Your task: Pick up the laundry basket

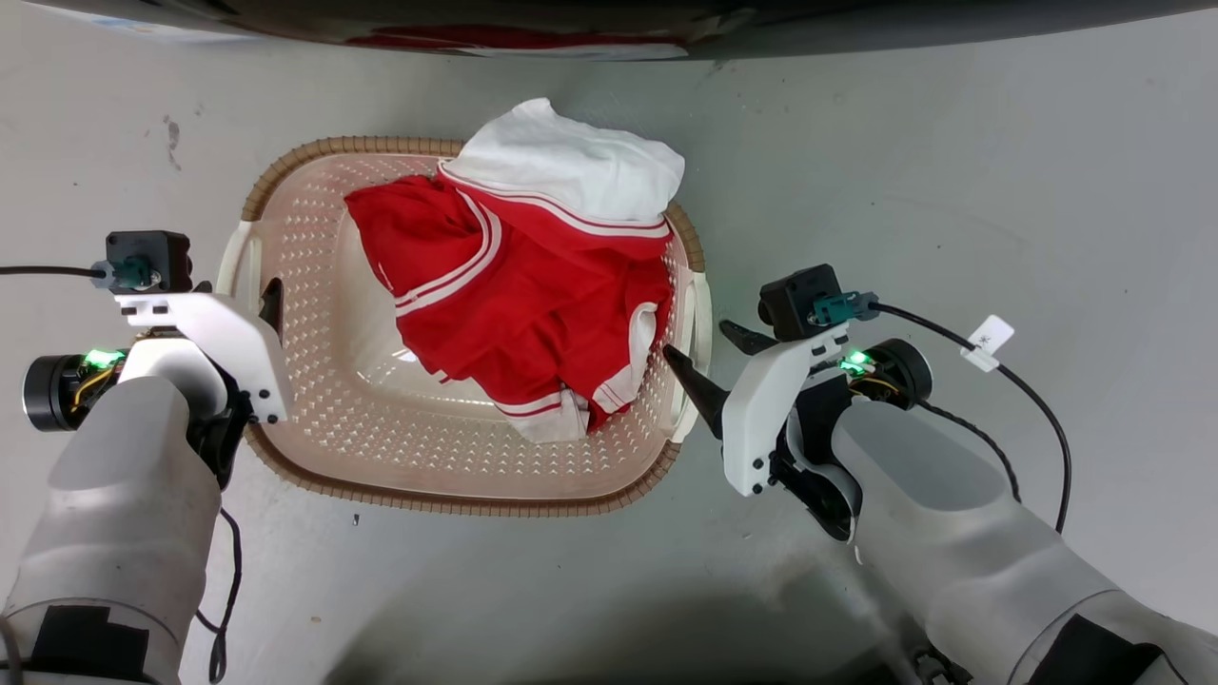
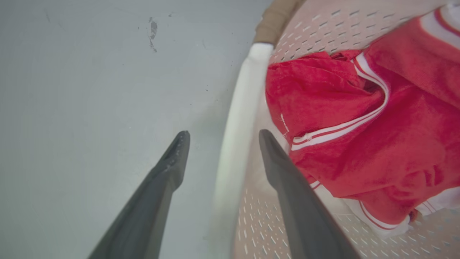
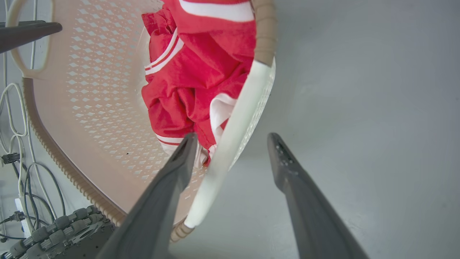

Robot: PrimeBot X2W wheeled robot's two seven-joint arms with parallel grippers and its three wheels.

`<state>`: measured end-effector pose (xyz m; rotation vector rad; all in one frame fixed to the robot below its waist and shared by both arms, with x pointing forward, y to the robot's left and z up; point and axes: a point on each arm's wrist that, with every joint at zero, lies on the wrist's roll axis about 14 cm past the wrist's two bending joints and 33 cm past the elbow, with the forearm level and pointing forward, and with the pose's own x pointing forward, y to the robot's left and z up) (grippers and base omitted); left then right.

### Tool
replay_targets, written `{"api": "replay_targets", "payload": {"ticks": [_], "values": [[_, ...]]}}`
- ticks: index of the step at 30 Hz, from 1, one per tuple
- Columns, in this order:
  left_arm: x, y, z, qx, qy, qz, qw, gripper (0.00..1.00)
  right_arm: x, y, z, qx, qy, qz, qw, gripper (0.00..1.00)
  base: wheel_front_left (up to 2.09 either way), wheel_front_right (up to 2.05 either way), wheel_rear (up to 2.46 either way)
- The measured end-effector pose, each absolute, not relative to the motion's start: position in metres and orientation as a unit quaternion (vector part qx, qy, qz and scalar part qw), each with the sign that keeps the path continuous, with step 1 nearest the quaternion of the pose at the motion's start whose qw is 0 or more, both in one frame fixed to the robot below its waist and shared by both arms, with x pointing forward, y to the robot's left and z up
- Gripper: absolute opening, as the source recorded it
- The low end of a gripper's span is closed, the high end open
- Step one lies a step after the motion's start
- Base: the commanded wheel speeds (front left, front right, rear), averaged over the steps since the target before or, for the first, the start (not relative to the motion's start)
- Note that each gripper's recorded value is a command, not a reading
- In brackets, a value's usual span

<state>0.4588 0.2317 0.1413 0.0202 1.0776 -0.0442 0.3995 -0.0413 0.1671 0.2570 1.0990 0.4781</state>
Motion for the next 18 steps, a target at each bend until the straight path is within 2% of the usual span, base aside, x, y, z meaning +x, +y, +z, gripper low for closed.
{"api": "replay_targets", "payload": {"ticks": [3,4,5,6,7,18], "values": [[0.455,0.23,0.137,0.002,0.523,-0.017,0.852,1.0,0.397,-0.039,0.164,0.122,0.522,0.227,0.813,1.0,0.0,0.0,0.0],[0.454,0.23,0.136,0.001,0.524,-0.018,0.851,1.0,0.396,-0.038,0.163,0.124,0.525,0.228,0.811,0.95,0.0,0.0,0.0],[0.454,0.229,0.135,-0.001,0.526,-0.018,0.85,0.49,0.396,-0.038,0.163,0.124,0.526,0.229,0.81,0.6,0.0,0.0,0.0],[0.454,0.228,0.134,-0.004,0.526,-0.018,0.85,0.06,0.395,-0.037,0.162,0.124,0.527,0.23,0.809,0.34,0.0,0.0,0.0],[0.454,0.227,0.134,-0.005,0.527,-0.018,0.85,0.0,0.395,-0.036,0.161,0.125,0.528,0.23,0.808,0.0,0.0,0.0,0.0],[0.446,0.22,0.138,-0.023,0.539,-0.02,0.842,0.0,0.397,-0.039,0.164,0.117,0.531,0.23,0.807,0.0,0.0,0.0,0.0]]}}
